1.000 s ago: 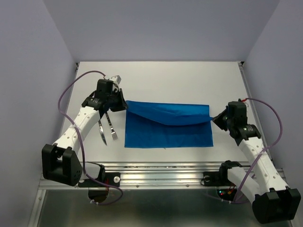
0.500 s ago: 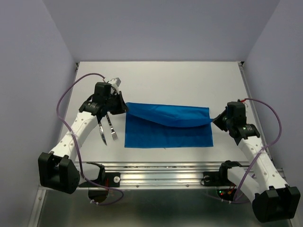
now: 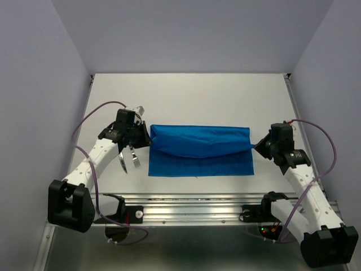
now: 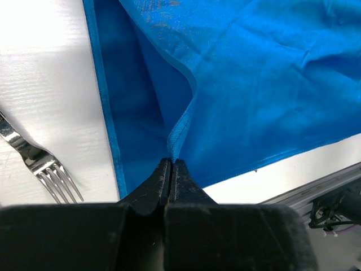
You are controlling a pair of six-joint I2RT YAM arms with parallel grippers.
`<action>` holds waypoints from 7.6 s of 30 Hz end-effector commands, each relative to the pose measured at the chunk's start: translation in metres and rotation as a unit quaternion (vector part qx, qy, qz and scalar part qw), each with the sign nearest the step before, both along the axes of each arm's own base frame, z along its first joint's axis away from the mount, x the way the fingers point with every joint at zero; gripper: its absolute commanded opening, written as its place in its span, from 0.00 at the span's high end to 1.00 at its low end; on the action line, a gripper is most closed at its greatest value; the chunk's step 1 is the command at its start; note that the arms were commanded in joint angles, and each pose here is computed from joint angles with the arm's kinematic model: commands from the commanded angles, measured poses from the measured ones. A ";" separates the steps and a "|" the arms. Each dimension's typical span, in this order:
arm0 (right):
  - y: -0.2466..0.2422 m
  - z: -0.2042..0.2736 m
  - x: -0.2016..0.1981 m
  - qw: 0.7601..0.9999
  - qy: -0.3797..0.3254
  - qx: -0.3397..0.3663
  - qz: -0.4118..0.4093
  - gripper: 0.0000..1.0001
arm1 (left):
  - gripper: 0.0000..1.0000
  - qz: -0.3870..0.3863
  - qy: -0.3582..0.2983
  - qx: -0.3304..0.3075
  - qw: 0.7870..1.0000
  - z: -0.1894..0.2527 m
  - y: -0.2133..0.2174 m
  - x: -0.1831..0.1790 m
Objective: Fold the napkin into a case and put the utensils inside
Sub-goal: Fold and flatten the napkin at the center of the board, then move the rectangle-folded napkin to the center of the board, then smooth out the rectangle-folded napkin at the center of the board.
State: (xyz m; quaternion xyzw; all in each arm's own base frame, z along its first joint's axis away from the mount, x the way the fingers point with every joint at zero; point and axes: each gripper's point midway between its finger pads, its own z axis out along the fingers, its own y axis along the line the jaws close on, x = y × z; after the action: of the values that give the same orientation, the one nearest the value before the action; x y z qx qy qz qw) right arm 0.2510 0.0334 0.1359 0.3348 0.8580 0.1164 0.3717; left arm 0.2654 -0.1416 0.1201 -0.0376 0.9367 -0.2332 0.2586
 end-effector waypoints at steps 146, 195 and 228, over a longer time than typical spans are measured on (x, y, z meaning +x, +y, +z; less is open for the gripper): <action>-0.003 -0.079 0.047 0.995 0.077 -0.056 0.013 0.60 | 1.00 0.130 0.034 0.097 0.986 -0.037 -0.002 0.107; -0.022 -0.045 0.051 0.995 0.026 -0.087 -0.030 0.99 | 1.00 0.102 0.022 0.083 0.991 -0.016 -0.017 0.107; -0.012 -0.062 0.007 0.997 0.059 -0.027 -0.050 0.99 | 1.00 0.069 0.071 0.079 0.992 -0.063 -0.019 0.072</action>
State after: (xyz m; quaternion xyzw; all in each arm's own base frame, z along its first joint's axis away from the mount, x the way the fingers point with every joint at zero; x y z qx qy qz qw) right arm 0.2531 0.0239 0.0710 0.3567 0.8737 0.0500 0.3269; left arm 0.3372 -0.1572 0.0633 -0.1091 0.9632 -0.1312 0.2077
